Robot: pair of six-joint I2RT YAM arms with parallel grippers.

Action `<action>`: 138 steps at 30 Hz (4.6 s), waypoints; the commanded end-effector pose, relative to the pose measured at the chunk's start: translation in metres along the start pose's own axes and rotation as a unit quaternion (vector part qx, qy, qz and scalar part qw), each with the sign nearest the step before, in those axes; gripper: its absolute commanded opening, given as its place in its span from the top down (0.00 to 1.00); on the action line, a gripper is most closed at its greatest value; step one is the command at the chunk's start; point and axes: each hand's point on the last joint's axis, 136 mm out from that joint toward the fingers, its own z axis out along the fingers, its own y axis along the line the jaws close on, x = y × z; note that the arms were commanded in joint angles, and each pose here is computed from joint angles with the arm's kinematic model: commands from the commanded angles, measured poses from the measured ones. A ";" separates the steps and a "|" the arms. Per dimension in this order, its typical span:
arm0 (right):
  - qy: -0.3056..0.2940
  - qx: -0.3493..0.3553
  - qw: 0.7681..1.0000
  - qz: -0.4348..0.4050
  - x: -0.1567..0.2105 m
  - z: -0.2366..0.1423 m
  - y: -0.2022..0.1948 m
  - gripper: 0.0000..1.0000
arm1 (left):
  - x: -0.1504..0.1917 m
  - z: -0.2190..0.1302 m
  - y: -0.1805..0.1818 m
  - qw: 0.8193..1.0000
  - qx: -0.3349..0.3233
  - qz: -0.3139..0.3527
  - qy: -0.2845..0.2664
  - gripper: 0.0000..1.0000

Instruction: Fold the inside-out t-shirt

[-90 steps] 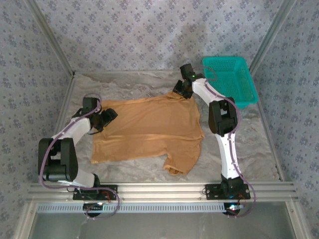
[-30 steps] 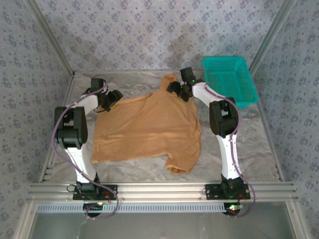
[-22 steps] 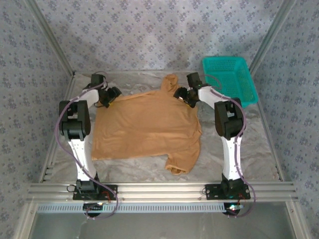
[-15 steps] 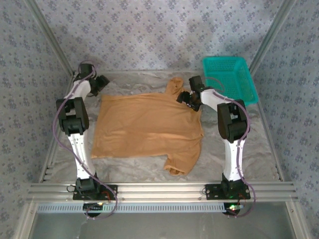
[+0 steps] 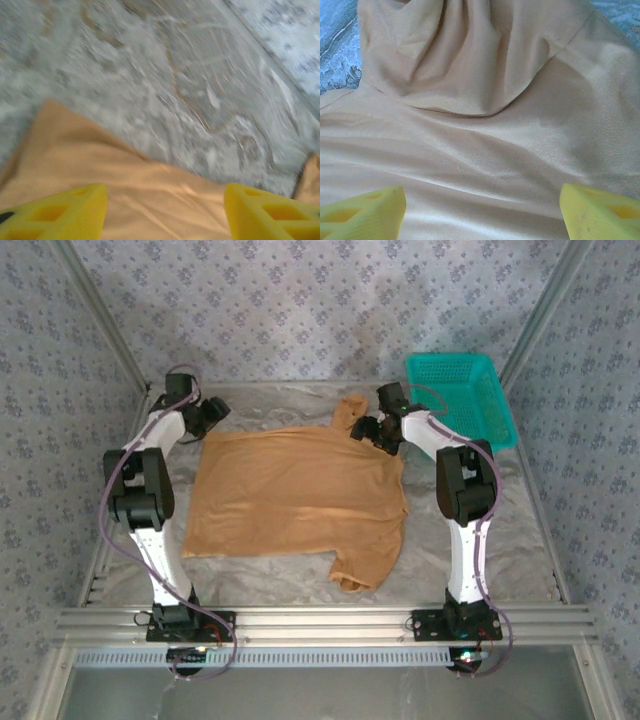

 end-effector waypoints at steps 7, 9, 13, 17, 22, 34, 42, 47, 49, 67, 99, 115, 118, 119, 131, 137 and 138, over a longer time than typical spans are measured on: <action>-0.008 -0.006 0.999 -0.033 0.007 -0.031 0.017 0.22 | 0.010 -0.011 0.031 0.999 -0.029 0.003 -0.017 0.56; -0.006 -0.004 0.999 -0.037 0.010 -0.031 0.018 0.23 | 0.006 -0.013 0.044 0.999 -0.044 -0.006 -0.022 0.57; -0.004 -0.002 0.999 -0.043 0.013 -0.031 0.019 0.25 | -0.001 -0.010 0.055 0.999 -0.040 -0.029 -0.021 0.63; -0.006 -0.001 0.999 -0.045 0.012 -0.031 0.019 0.25 | -0.005 -0.004 0.056 0.999 -0.033 -0.035 -0.018 0.65; -0.005 -0.003 0.999 -0.044 0.010 -0.032 0.021 0.25 | -0.009 0.004 0.055 0.999 -0.026 -0.043 -0.016 0.68; -0.006 -0.004 0.999 -0.044 0.006 -0.037 0.022 0.25 | -0.016 0.021 0.076 0.996 -0.073 -0.043 -0.023 0.57; -0.005 -0.005 0.999 -0.043 0.005 -0.040 0.022 0.25 | -0.019 0.035 0.078 0.996 -0.071 -0.053 -0.019 0.63; -0.005 -0.005 0.999 -0.038 0.004 -0.043 0.019 0.25 | -0.023 0.040 0.076 0.996 -0.069 -0.054 -0.017 0.77; -0.007 -0.005 0.999 -0.035 0.002 -0.044 0.018 0.27 | -0.024 0.040 0.073 0.996 -0.064 -0.055 -0.017 0.91; 0.018 0.056 0.998 -0.033 0.021 -0.016 -0.019 0.42 | -0.092 0.071 0.058 0.979 -0.006 -0.200 0.019 0.51; 0.085 0.124 0.989 0.010 0.008 0.056 -0.067 0.37 | 0.067 0.078 0.069 0.994 -0.057 -0.045 0.082 0.29; 0.033 0.120 0.988 -0.096 0.055 -0.084 -0.023 0.38 | 0.090 -0.010 0.013 0.998 -0.026 0.023 0.047 0.27; 0.052 0.112 0.985 -0.124 0.117 -0.100 -0.022 0.63 | 0.119 -0.029 0.011 0.997 -0.022 0.037 0.067 0.28; 0.057 0.109 0.984 -0.132 0.135 -0.104 -0.021 0.69 | 0.127 -0.033 0.013 0.997 -0.019 0.035 0.073 0.28; 0.115 0.114 0.978 -0.133 0.264 -0.099 -0.059 0.71 | 0.187 -0.051 0.071 0.992 -0.015 -0.028 0.124 0.28; 0.107 0.120 0.977 -0.139 0.259 -0.087 -0.057 0.63 | 0.190 -0.049 0.084 0.992 -0.026 -0.036 0.122 0.28; 0.107 0.120 0.977 -0.140 0.258 -0.086 -0.056 0.62 | 0.189 -0.048 0.086 0.991 -0.027 -0.037 0.122 0.28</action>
